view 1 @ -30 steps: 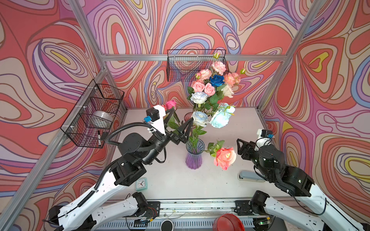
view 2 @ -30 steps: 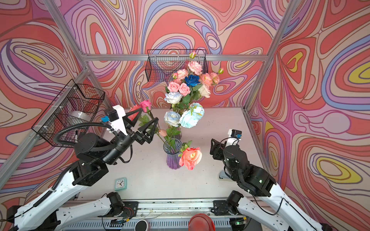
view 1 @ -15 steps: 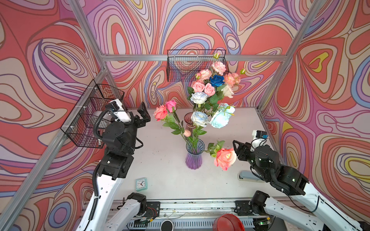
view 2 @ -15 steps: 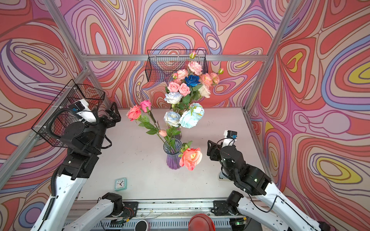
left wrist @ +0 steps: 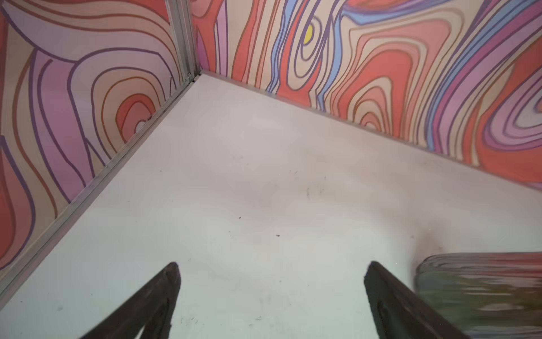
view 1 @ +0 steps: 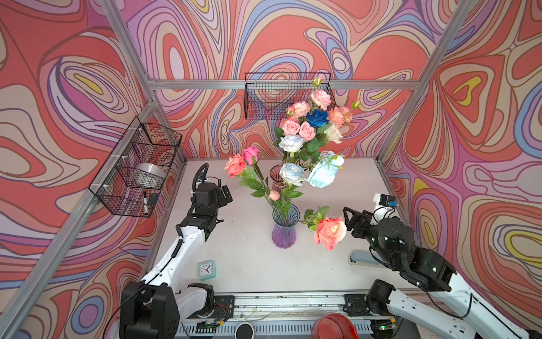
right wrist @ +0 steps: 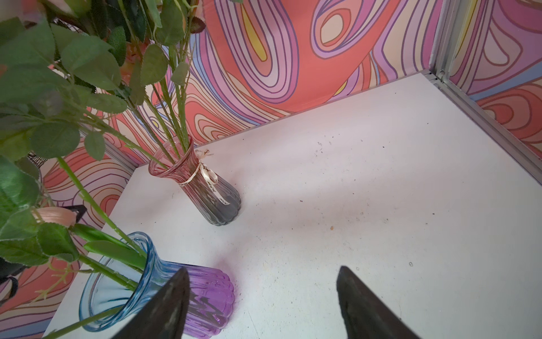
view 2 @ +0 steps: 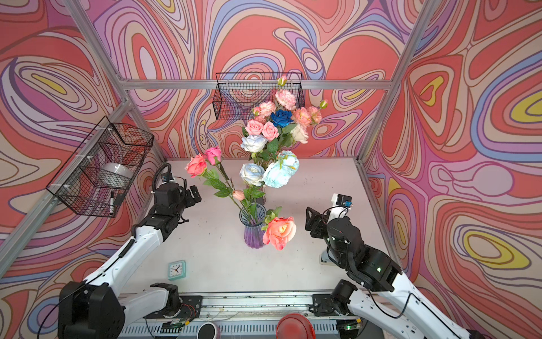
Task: Arrange the flowers into the vase
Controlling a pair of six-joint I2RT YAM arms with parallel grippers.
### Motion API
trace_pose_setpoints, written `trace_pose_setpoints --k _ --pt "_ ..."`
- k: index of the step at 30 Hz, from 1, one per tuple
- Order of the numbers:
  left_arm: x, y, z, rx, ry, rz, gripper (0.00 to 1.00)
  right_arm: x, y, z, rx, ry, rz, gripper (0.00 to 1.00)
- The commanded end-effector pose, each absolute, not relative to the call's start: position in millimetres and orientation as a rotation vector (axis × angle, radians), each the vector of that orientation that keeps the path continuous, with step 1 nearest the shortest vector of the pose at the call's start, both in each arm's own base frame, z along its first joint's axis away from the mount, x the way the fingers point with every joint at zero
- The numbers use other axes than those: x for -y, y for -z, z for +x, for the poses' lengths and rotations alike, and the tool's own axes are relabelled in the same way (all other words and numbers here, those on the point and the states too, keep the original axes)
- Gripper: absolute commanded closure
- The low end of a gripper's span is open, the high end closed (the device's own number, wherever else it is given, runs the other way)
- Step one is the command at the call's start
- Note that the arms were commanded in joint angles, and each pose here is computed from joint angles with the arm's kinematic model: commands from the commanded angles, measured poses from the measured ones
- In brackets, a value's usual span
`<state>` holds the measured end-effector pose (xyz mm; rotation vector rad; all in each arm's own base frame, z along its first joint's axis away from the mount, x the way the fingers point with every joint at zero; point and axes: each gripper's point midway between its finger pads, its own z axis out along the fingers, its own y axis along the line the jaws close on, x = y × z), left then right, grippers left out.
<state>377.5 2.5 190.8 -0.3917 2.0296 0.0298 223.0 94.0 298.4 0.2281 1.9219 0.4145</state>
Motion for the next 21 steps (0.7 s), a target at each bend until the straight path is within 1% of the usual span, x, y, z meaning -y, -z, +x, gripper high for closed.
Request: trace_pose_setpoints --k 1,6,8,9,17,21 --pt "-16.4 -190.8 387.0 -1.965 -0.166 -0.318 0.0 -90.1 -296.7 223.3 -1.905 -0.402 0.236 0.18" --pt "-30.9 -143.4 382.3 -1.997 -0.315 -0.291 0.0 -87.8 -298.2 222.5 -1.901 -0.397 0.241 0.18" --pt "-35.7 -132.2 381.4 -1.974 -0.364 -0.274 0.0 -87.3 -301.2 222.6 -1.892 -0.393 0.234 0.17" --pt "-37.5 -118.2 375.6 -1.979 -0.382 -0.262 0.0 -86.6 -302.3 222.4 -1.89 -0.39 0.232 0.17" --pt "-36.8 -109.5 380.3 -1.864 -0.333 -0.239 0.0 -82.5 -301.8 226.7 -1.906 -0.33 0.254 0.13" --pt "-32.9 -103.6 385.8 -1.899 -0.266 -0.212 0.0 -83.3 -292.6 230.9 -1.922 -0.303 0.27 0.09"
